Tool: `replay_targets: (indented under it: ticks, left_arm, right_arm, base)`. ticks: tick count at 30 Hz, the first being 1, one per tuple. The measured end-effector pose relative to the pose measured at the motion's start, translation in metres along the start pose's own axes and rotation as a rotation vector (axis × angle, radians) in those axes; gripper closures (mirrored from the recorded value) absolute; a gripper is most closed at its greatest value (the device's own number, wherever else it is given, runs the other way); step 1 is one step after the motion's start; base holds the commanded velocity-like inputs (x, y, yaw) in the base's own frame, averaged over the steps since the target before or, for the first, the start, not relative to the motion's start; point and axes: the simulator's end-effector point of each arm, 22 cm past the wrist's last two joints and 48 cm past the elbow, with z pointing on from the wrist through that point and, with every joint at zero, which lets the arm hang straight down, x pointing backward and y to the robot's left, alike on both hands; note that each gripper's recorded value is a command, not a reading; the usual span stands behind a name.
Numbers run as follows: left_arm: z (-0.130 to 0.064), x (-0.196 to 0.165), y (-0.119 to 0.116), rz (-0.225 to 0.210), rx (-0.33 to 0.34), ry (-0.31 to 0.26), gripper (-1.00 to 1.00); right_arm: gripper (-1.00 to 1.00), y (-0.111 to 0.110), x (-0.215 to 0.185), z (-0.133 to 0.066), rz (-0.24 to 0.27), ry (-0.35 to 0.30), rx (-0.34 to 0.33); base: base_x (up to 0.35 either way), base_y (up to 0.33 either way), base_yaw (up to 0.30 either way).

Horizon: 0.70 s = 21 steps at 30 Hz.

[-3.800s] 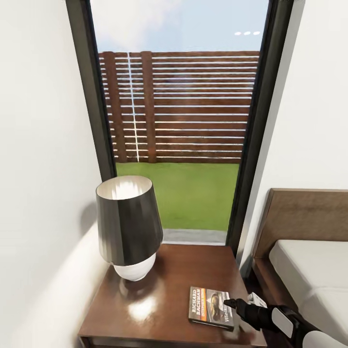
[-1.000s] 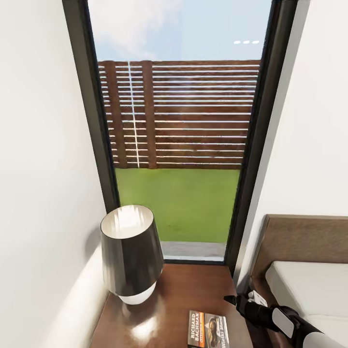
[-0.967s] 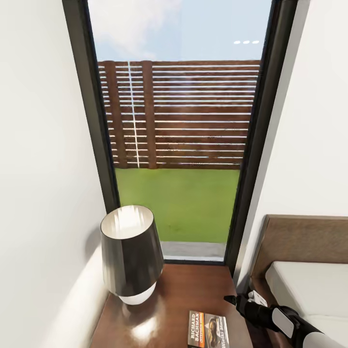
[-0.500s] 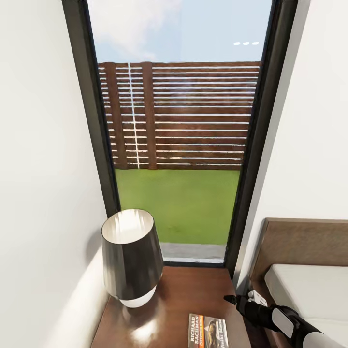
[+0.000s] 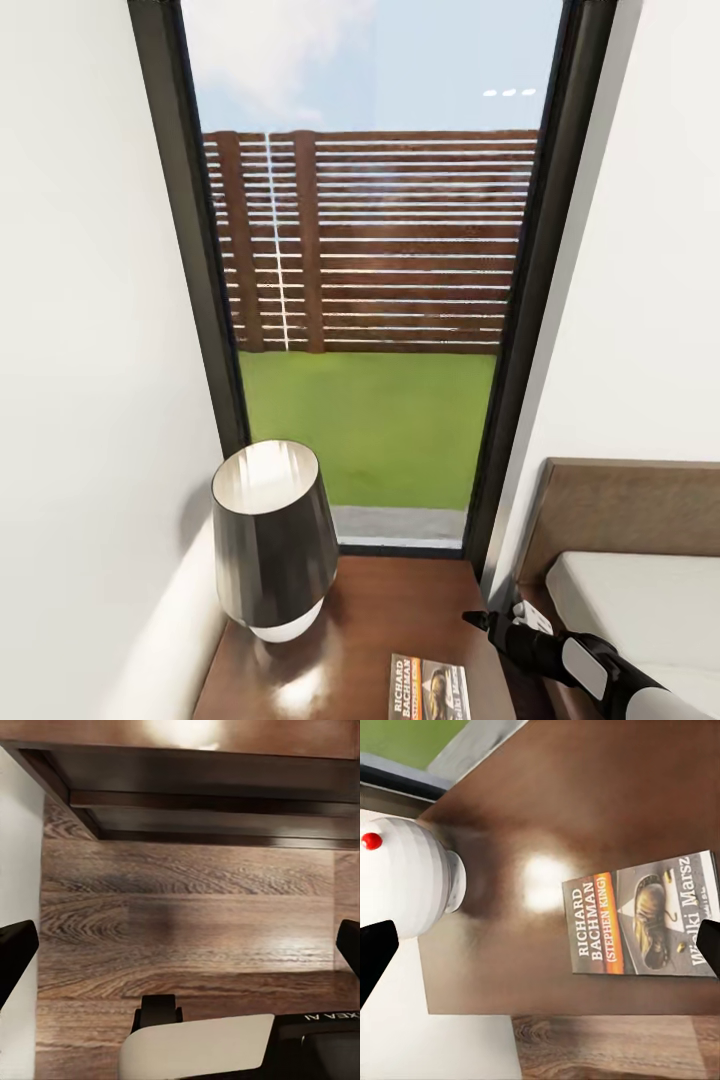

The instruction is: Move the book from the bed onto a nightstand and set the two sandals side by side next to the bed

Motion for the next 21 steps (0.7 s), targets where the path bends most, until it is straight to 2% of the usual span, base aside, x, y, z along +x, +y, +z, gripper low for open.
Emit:
replay_targets:
  ticks: [8,14,21]
  left_arm:
    - [-0.011,-0.006,-0.001,0.0,-0.001,0.001,-1.0]
    - [-0.02,-0.009,-0.001,-0.001,-0.001,0.001,-1.0]
    - [-0.029,-0.014,-0.001,-0.001,-0.002,0.002,-1.0]
  right_arm:
    - [-1.0,0.007,-0.004,-0.009,-0.002,-0.005,0.002]
    - [-1.0,0.01,-0.019,-0.016,-0.031,-0.067,0.012]
    - [-1.0,0.014,-0.026,-0.024,-0.043,-0.091,0.018]
  base:
    - [0.0,0.0,0.0]
    - [0.0,0.0,0.0]
    - [0.0,0.0,0.0]
